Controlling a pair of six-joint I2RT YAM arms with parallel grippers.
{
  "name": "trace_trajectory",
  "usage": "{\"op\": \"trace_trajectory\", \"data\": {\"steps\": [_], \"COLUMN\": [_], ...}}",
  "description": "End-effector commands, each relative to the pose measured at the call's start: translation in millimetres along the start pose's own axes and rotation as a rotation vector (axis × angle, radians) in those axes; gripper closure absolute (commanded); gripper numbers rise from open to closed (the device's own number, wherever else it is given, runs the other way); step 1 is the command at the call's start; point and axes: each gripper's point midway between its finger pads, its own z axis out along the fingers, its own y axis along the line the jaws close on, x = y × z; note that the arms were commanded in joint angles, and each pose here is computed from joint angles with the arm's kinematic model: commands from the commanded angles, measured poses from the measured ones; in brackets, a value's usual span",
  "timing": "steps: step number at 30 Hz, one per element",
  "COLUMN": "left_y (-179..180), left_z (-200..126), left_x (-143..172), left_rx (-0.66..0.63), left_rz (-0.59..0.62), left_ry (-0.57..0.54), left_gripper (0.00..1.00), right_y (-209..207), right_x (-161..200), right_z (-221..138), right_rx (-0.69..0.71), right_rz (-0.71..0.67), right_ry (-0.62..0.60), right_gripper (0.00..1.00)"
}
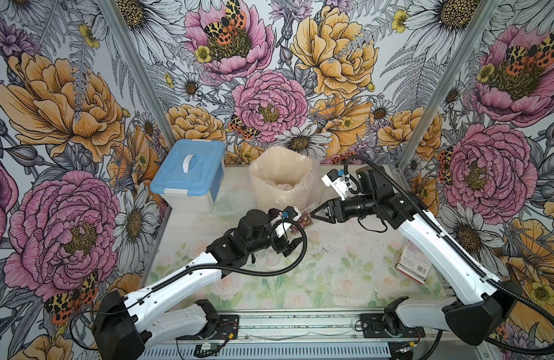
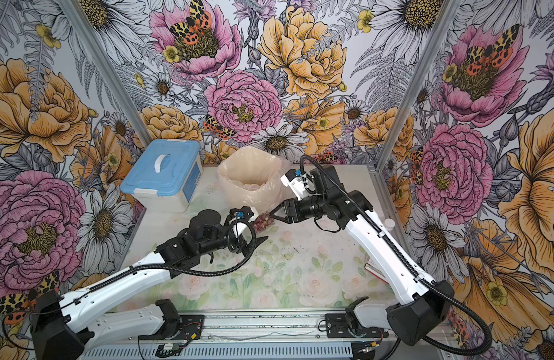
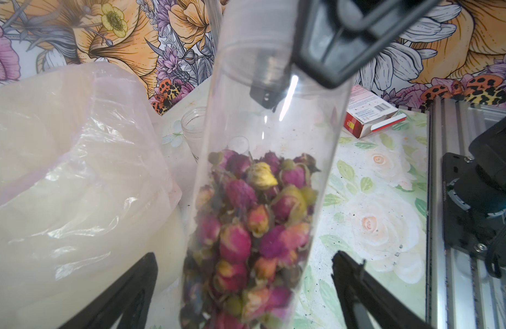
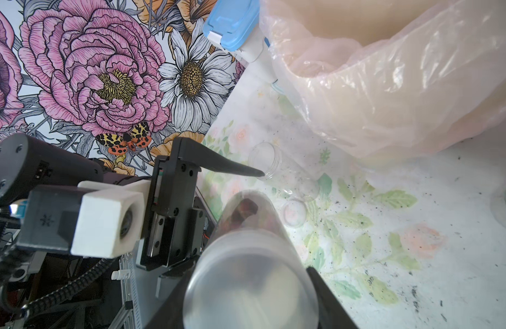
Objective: Empty the moldy dried flower tea in the jars
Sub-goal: Pick up the jar from the center of the board.
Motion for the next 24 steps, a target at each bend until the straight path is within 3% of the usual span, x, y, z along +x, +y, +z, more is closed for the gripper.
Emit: {"op": "trace_trajectory", "data": {"steps": [1,11,24], "left_y": [-2,-6,-6], "left_z": [4,16,16], "left_x": [-5,-2,-6], "left_rx": [0.025,0.068,0.062], "left_rz": [0.021,0.033,0.044], "left_ry": [-0.039,-0.014,-0.045], "left_gripper": [0.08,0.18,0.45], "right_y": [14,16,7], "right_x": [-8,-6,-2], "right_z": [-2,3,11], "right_rx": [-0.042,-0.050,-0.041], "right_rz": [-0.023,-0.021,-0.002], "right_ry": [-0.015,0.002,0.025], "right_gripper": [0.78,0.78,0.78]}}
